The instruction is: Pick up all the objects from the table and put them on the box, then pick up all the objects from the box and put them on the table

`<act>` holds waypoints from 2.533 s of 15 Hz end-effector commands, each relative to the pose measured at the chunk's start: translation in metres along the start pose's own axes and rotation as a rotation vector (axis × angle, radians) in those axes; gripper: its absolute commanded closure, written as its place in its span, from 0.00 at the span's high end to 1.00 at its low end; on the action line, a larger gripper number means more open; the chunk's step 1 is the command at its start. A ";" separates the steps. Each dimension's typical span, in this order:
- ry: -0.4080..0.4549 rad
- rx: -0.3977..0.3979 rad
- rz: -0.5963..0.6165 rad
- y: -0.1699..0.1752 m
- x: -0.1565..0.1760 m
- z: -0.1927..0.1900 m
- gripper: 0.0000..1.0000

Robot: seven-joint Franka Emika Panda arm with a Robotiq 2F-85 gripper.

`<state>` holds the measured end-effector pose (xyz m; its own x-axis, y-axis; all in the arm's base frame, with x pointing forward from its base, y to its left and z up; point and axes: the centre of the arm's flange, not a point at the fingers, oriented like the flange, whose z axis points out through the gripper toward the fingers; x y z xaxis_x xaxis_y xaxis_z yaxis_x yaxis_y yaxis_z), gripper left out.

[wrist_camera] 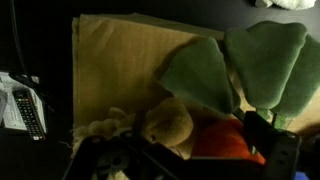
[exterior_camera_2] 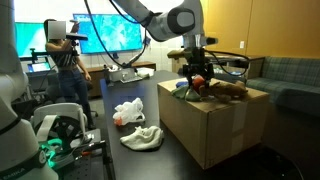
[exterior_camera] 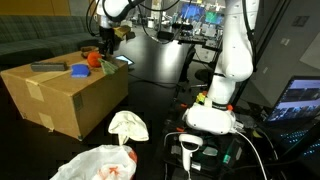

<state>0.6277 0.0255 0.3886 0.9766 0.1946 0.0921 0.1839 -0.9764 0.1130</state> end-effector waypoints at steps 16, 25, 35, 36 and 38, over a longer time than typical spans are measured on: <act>0.152 0.058 -0.049 -0.024 0.060 -0.018 1.00; 0.019 -0.056 -0.099 -0.025 0.072 0.002 1.00; -0.100 -0.091 -0.257 -0.028 0.072 0.003 0.27; -0.097 -0.090 -0.264 -0.026 0.069 0.001 0.21; -0.081 -0.090 -0.286 -0.023 0.060 -0.004 0.09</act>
<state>0.6808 0.0688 0.3870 0.9121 0.4079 -0.0412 0.4080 -0.8936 0.1871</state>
